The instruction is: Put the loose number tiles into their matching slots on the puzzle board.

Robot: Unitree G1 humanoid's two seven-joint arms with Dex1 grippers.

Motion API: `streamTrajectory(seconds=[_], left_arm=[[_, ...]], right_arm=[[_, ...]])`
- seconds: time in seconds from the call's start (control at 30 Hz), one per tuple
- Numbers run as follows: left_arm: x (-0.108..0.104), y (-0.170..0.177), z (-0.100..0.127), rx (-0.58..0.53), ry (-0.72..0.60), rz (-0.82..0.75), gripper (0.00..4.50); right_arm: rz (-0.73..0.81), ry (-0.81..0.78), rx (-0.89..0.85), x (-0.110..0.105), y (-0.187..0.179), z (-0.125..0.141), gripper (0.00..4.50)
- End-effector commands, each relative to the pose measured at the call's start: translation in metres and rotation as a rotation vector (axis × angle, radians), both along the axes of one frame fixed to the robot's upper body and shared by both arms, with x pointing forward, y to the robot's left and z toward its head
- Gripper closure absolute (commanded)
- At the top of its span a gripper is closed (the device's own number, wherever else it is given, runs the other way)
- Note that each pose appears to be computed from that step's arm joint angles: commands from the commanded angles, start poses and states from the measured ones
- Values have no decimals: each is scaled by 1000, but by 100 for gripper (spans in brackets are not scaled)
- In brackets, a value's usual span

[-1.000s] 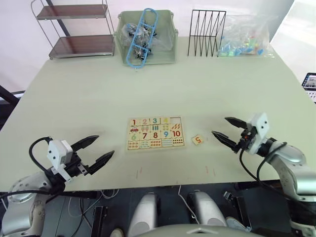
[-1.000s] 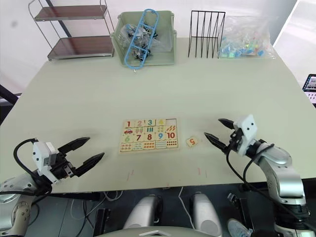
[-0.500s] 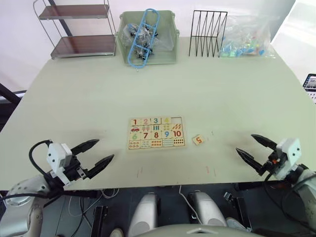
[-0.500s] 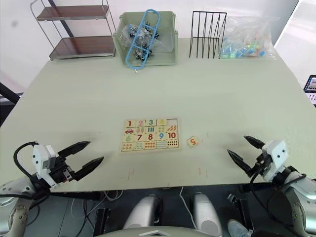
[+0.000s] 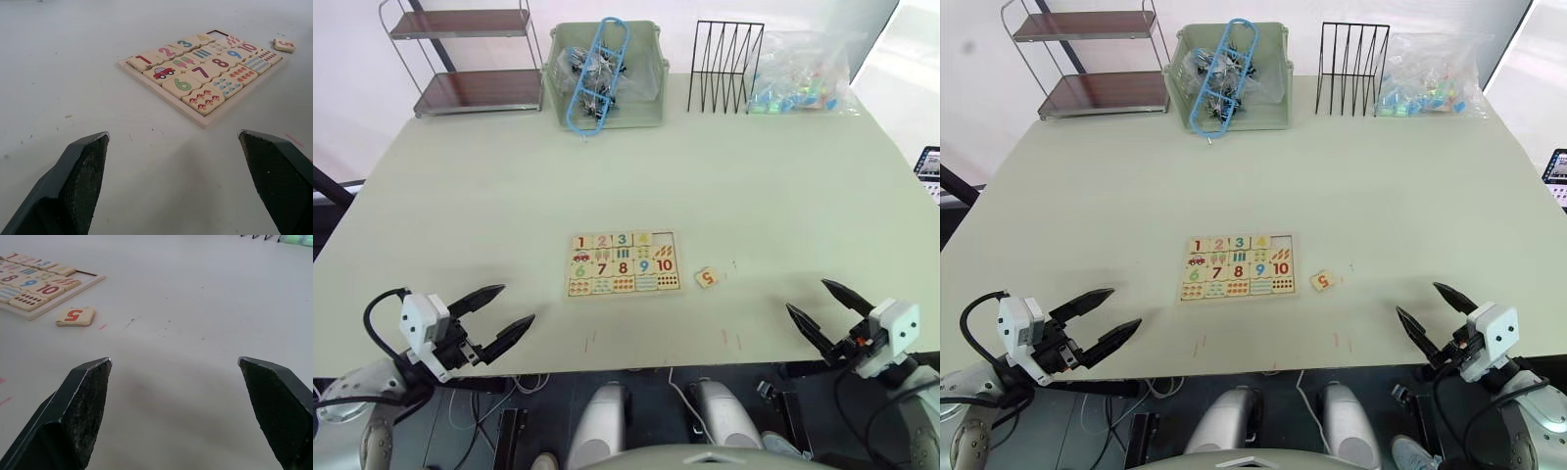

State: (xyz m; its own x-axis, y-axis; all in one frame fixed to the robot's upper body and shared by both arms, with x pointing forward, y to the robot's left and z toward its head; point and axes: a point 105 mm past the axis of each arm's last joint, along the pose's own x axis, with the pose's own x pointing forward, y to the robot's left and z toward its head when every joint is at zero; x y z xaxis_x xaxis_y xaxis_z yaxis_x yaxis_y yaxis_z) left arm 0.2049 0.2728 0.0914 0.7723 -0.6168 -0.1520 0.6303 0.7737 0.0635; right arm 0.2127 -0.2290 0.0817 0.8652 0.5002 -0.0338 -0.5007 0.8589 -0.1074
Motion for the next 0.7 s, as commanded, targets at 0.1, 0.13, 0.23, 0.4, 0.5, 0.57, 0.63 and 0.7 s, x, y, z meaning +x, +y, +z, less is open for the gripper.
streamTrajectory(seconds=[0.1, 0.13, 0.23, 0.4, 0.5, 0.57, 0.63, 0.7], left_arm=[[-1, 2, 11, 1, -58, 6, 0], [-1, 2, 10, 0, -59, 7, 0], [-1, 3, 9, -4, -68, 17, 0], [-2, 4, 8, -12, -82, 40, 0], [-2, 6, 6, -17, -97, 85, 0], [-2, 6, 6, -29, -109, 112, 0], [-2, 3, 6, -48, -117, 137, 0], [-2, 1, 5, -55, -119, 152, 0]], right_arm=[[14, -64, -16, -1, 2, 12, 16], [14, -68, -19, 0, 1, 13, 16], [18, -78, -23, 1, 0, 14, 16], [30, -88, -26, 4, 0, 15, 16], [38, -89, -29, 5, -1, 15, 16], [40, -90, -31, 6, -1, 15, 16], [43, -93, -33, 6, -1, 15, 16], [45, -95, -33, 7, -1, 15, 16]])
